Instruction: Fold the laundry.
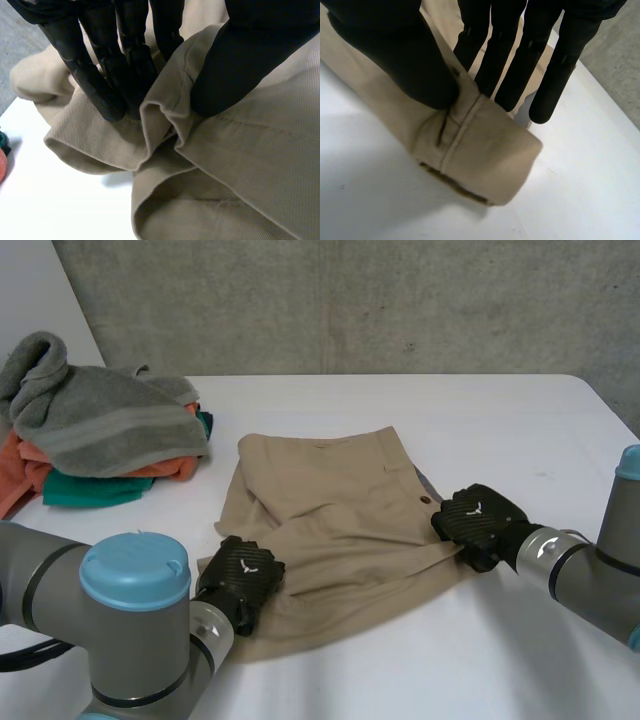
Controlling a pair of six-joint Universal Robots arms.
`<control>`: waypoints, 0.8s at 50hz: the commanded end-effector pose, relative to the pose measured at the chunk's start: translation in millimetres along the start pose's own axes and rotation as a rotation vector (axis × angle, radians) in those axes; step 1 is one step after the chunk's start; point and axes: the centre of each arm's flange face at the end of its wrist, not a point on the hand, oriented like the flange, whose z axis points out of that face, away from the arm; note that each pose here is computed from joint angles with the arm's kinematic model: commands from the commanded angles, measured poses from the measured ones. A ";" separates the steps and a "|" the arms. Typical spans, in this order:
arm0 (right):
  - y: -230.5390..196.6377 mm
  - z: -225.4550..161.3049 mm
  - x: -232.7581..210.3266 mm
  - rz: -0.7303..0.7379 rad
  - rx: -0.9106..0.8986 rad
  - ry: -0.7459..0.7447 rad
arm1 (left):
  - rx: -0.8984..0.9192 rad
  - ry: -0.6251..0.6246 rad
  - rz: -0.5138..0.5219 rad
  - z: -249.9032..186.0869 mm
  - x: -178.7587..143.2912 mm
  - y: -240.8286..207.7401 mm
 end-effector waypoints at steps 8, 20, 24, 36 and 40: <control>-65.0 -57.0 25.9 0.122 -0.044 -0.022 | 0.321 -0.172 -0.084 -53.2 -70.3 -95.2; -159.6 -157.8 74.1 0.166 0.111 0.223 | 0.490 -0.194 -0.218 -115.7 -139.0 -161.6; -160.9 -146.9 89.0 0.258 0.146 0.245 | 0.411 -0.169 -0.255 -87.5 -149.3 -155.9; -135.1 -42.2 89.3 0.165 0.092 0.286 | 0.342 -0.158 -0.262 38.5 -164.5 -145.9; -167.7 -26.8 117.9 0.112 0.281 0.492 | 0.625 -0.319 -0.232 46.8 -205.8 -195.1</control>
